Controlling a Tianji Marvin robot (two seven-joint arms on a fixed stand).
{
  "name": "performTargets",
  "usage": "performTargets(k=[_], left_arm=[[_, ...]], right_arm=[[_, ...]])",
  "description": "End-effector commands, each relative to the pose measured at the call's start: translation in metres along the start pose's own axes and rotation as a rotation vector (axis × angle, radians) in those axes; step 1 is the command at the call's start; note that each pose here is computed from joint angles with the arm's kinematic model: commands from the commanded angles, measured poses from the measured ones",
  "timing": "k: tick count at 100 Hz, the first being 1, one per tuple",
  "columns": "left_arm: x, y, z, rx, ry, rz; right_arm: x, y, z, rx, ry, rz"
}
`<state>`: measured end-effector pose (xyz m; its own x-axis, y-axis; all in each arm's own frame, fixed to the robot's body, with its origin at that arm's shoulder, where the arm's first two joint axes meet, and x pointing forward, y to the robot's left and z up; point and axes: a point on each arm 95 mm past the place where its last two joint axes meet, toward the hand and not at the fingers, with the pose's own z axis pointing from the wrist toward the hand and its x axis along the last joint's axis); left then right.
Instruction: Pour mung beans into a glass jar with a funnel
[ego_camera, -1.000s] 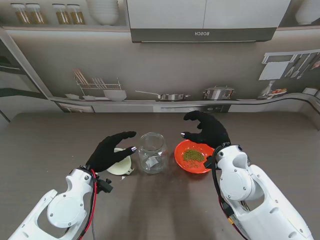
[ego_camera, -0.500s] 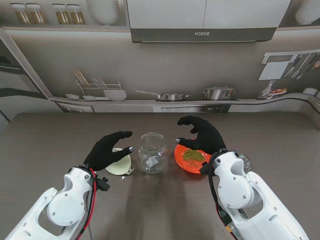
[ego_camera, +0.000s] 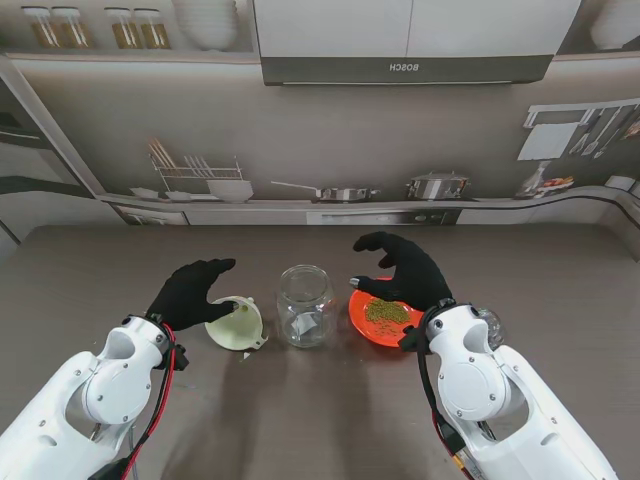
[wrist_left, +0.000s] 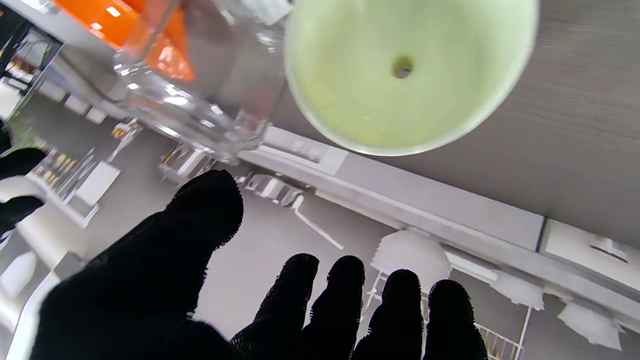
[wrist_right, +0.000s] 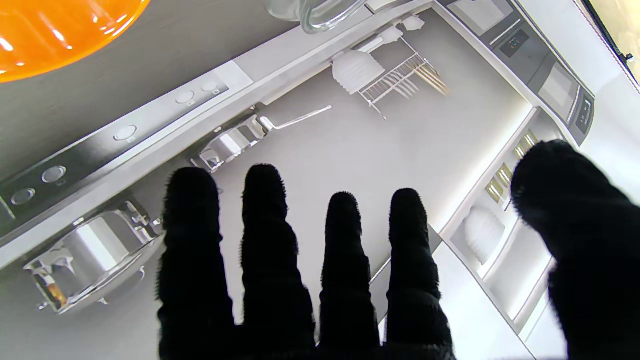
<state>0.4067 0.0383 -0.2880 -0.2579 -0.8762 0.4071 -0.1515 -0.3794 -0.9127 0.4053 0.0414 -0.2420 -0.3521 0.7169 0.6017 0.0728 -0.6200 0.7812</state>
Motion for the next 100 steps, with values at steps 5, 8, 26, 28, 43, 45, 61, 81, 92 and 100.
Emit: performTargets(k=[5, 8, 26, 28, 43, 45, 61, 81, 92, 100], left_arm=[[-0.011, -0.001, 0.007, -0.044, -0.024, 0.038], [-0.013, -0.001, 0.008, -0.052, -0.029, 0.052], [-0.021, 0.005, 0.019, -0.109, -0.041, 0.1], [-0.022, 0.006, 0.02, -0.115, -0.041, 0.1], [-0.026, 0.012, 0.025, -0.149, -0.046, 0.119], [-0.026, 0.012, 0.026, -0.153, -0.047, 0.118], [-0.031, 0.016, 0.03, -0.184, -0.058, 0.126], [-0.036, 0.022, 0.036, -0.21, -0.069, 0.127], [-0.037, 0.025, 0.039, -0.223, -0.069, 0.134], [-0.039, 0.028, 0.041, -0.23, -0.068, 0.139]], right_arm=[[0.002, -0.004, -0.001, 0.02, 0.008, 0.009], [0.002, -0.004, -0.001, 0.021, 0.009, 0.01], [0.001, -0.004, -0.001, 0.027, 0.006, 0.016], [0.001, -0.004, -0.001, 0.027, 0.006, 0.016], [0.001, -0.004, -0.001, 0.026, 0.003, 0.022], [0.001, -0.004, -0.001, 0.026, 0.003, 0.023], [0.0, -0.004, -0.001, 0.03, 0.001, 0.028], [0.0, -0.006, 0.0, 0.035, 0.002, 0.032], [-0.001, -0.006, 0.0, 0.037, 0.001, 0.037], [-0.001, -0.007, 0.0, 0.038, 0.0, 0.039]])
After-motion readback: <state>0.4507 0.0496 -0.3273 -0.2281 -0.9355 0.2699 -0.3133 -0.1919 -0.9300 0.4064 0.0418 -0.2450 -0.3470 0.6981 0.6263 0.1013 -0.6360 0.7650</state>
